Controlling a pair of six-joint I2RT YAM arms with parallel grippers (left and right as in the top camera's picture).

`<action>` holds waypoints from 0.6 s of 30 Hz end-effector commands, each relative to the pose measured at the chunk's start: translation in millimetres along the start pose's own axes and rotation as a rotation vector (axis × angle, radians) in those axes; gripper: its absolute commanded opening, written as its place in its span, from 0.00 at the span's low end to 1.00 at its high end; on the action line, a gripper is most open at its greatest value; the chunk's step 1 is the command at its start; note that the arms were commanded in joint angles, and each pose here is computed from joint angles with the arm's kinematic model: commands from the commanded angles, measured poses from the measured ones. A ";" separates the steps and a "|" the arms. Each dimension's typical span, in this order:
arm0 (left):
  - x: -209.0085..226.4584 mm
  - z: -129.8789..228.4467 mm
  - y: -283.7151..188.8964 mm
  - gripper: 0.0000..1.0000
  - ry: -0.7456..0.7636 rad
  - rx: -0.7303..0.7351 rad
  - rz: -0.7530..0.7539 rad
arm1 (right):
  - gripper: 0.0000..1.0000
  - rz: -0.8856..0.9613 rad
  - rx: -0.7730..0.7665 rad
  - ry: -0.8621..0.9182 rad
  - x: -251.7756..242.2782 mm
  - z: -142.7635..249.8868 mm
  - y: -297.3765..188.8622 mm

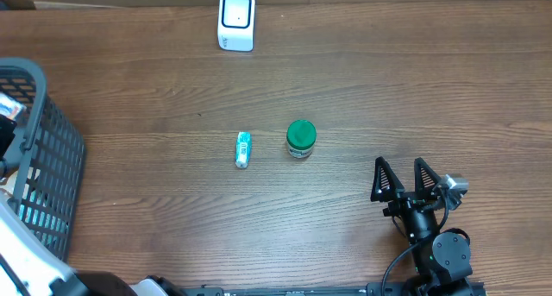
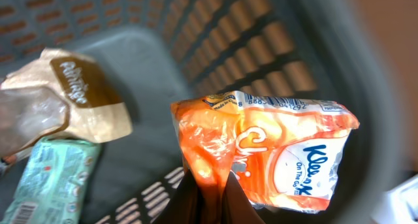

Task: Scan the item barcode
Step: 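Reach into the basket and grasp the orange Kleenex pack, left gripper, then place the orange Kleenex pack beside the teal packet, release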

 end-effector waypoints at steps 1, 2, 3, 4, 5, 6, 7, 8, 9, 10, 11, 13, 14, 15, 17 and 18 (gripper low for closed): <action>-24.8 -4.2 -45.5 0.04 0.000 -0.082 0.142 | 1.00 -0.008 0.001 0.000 0.3 2.6 0.1; -31.0 -3.7 -61.3 0.04 0.000 -0.112 0.183 | 1.00 -0.008 0.001 0.000 0.3 2.5 0.1; -34.6 -3.3 -69.5 0.04 0.002 -0.126 0.208 | 1.00 -0.008 0.001 0.000 0.3 2.6 0.1; -37.3 -3.1 -75.3 0.04 0.007 -0.137 0.226 | 1.00 -0.008 0.001 0.000 0.3 2.5 0.1; -41.8 -1.9 -83.5 0.04 0.017 -0.148 0.258 | 1.00 -0.008 0.001 0.000 0.3 2.5 0.1; -44.6 -0.7 -87.9 0.04 0.022 -0.151 0.278 | 1.00 -0.008 0.001 0.000 0.3 2.6 0.1; -48.9 1.9 -93.5 0.05 0.031 -0.149 0.308 | 1.00 -0.008 0.001 0.000 0.3 2.5 0.1; -54.0 5.2 -98.2 0.04 0.041 -0.142 0.339 | 1.00 -0.008 0.001 0.000 0.3 2.6 0.1; -59.3 9.4 -101.3 0.04 0.053 -0.129 0.369 | 1.00 -0.008 0.001 0.000 0.3 2.5 0.1; -65.3 14.5 -103.5 0.04 0.065 -0.110 0.398 | 1.00 -0.008 0.001 0.000 0.3 2.6 0.1; -71.5 20.8 -105.2 0.04 0.078 -0.087 0.423 | 1.00 -0.008 0.001 0.000 0.3 2.5 0.1; -83.3 35.5 -105.1 0.04 0.114 -0.032 0.456 | 1.00 -0.008 0.001 0.000 0.3 2.5 0.1; -89.3 44.2 -104.7 0.04 0.141 -0.004 0.466 | 1.00 -0.008 0.001 0.000 0.3 2.6 0.1; -97.0 56.1 -103.5 0.04 0.184 0.032 0.479 | 1.00 -0.008 0.001 0.000 0.3 2.5 0.1; -113.5 85.4 -99.7 0.04 0.263 0.113 0.487 | 1.00 -0.008 0.001 0.000 0.3 2.5 0.1; -120.4 98.9 -98.2 0.04 0.299 0.143 0.486 | 1.00 -0.008 0.001 0.000 0.3 2.5 0.1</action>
Point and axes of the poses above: each gripper's point midway between its finger pads, its own y axis out along the fingers, its own x axis along the line the jaws close on, z = x × y, the point moved 4 cm from there along -y, back along the fingers, and after that the axes turned 2 degrees about -y, right-handed, at the moved point
